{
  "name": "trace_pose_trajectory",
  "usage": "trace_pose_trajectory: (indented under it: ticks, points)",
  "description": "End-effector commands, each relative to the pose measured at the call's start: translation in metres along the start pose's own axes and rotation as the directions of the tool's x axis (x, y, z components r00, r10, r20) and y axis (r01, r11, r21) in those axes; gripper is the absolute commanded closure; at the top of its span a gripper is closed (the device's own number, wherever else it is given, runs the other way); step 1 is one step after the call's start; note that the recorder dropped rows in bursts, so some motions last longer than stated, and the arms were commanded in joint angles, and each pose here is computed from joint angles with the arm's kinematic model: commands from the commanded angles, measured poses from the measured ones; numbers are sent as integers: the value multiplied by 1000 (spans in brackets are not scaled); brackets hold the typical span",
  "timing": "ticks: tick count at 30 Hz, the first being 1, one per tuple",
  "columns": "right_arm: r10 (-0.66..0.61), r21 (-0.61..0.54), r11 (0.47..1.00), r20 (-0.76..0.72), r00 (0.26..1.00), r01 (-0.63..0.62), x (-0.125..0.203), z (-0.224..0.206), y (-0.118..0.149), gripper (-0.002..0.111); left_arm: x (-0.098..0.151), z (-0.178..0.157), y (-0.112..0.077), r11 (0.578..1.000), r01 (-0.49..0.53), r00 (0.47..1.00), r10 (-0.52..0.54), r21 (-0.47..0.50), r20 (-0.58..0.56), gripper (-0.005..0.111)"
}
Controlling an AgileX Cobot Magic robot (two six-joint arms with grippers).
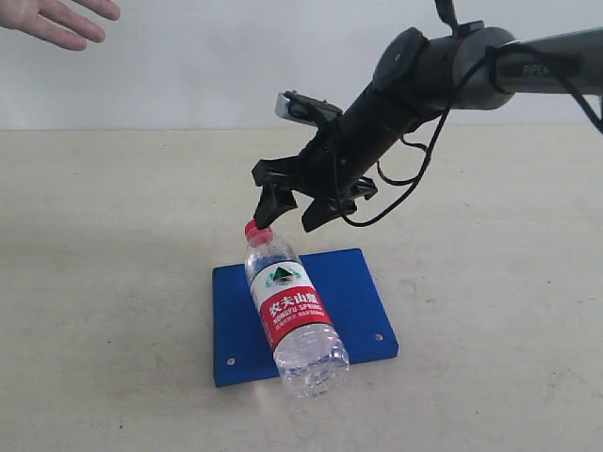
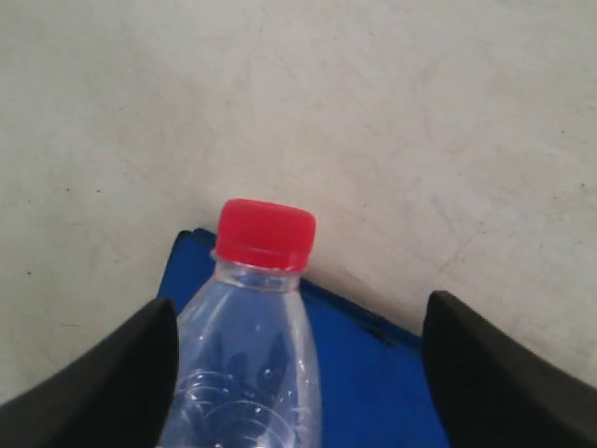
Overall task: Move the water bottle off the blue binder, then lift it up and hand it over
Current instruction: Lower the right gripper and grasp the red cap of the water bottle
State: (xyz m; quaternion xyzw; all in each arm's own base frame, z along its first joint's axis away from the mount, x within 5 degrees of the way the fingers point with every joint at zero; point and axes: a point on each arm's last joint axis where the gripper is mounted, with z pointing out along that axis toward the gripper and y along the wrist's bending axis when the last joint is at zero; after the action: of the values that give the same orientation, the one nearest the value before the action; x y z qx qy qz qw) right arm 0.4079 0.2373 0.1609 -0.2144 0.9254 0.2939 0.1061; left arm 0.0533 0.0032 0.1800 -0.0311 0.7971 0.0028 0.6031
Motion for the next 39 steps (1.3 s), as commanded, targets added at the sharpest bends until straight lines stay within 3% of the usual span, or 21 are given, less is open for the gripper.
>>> trace_pose_trajectory:
  ticks: [1,15,28,31,38,39]
  points:
    - [8,-6,1000,1,1000,-8,-1,8,-4,42,-1,-1,0,1000,10,1000,-10,7,10,102]
    - [32,-122,992,31,999,-28,-2,22,-2,42,-1,-1,0,1000,10,1000,-10,7,10,102]
    - [60,-130,990,3,998,-59,3,39,-12,43,-1,-1,0,1000,10,1000,-10,7,10,102]
    - [50,-123,991,14,999,-48,3,42,-14,55,-1,-1,0,1000,10,1000,-10,7,10,102]
    - [-9,-128,992,14,1000,11,3,42,-14,109,-1,-1,0,1000,10,1000,-10,7,10,102]
    - [-11,-130,991,18,1000,13,3,40,-12,108,-1,-1,0,1000,10,1000,-10,7,10,102]
